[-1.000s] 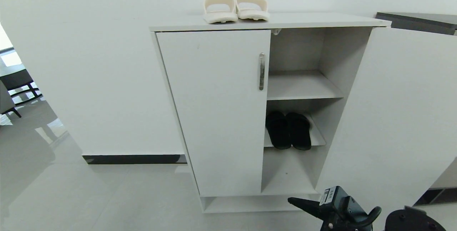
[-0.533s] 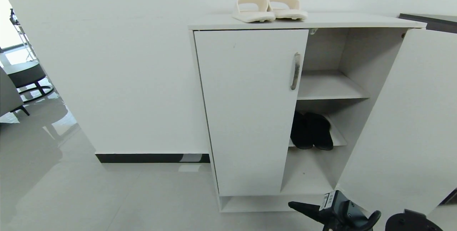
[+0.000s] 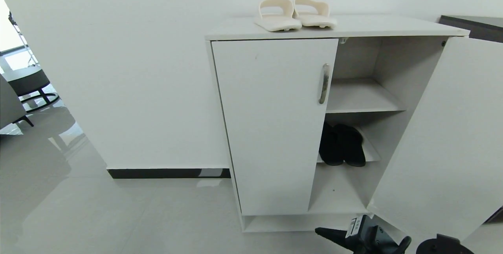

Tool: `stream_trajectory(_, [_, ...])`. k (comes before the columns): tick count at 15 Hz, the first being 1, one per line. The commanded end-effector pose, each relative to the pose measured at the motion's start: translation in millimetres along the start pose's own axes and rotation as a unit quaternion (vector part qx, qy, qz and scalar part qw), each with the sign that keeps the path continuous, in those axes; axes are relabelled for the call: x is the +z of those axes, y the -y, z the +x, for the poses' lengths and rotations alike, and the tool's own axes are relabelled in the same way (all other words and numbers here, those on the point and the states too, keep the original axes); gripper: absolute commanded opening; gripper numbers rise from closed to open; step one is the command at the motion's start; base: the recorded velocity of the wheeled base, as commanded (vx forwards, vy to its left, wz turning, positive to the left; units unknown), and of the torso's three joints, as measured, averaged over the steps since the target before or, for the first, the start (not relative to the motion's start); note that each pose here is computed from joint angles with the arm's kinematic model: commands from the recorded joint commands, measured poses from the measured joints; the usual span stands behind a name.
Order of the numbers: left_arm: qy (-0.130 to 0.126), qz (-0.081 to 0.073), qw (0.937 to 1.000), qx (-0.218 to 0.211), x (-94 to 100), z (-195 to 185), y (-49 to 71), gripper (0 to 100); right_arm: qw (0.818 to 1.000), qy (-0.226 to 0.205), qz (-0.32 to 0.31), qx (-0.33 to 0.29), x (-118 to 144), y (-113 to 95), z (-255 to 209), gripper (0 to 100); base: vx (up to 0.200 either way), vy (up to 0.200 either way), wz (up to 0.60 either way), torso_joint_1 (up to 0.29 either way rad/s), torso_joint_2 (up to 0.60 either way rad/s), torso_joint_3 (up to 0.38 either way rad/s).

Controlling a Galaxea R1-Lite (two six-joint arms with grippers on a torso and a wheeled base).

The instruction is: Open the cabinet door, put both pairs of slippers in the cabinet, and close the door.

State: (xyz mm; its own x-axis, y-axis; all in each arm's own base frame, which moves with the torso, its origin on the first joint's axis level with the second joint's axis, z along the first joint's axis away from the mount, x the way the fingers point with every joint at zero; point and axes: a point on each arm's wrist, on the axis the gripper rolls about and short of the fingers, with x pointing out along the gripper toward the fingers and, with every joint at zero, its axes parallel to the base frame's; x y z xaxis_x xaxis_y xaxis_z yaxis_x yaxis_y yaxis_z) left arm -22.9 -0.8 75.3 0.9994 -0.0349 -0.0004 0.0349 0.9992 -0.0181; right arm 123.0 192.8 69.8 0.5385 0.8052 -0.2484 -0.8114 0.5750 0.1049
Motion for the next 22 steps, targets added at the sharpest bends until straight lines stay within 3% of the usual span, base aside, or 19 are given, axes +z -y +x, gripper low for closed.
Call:
stream_trajectory(1, [0.0,0.0,1.0,0.0,0.2,0,0.0,0,1.0,-0.002,-0.001,0.001,-1,0,1,100,0.0,0.0,0.0,0.188,-0.56,-0.315])
stream_trajectory(22, [0.0,0.001,1.0,-0.001,0.2,0,0.0,0,1.0,-0.025,-0.012,0.011,-13,-7,15,100,0.0,0.0,0.0,0.205,-0.5,-0.286])
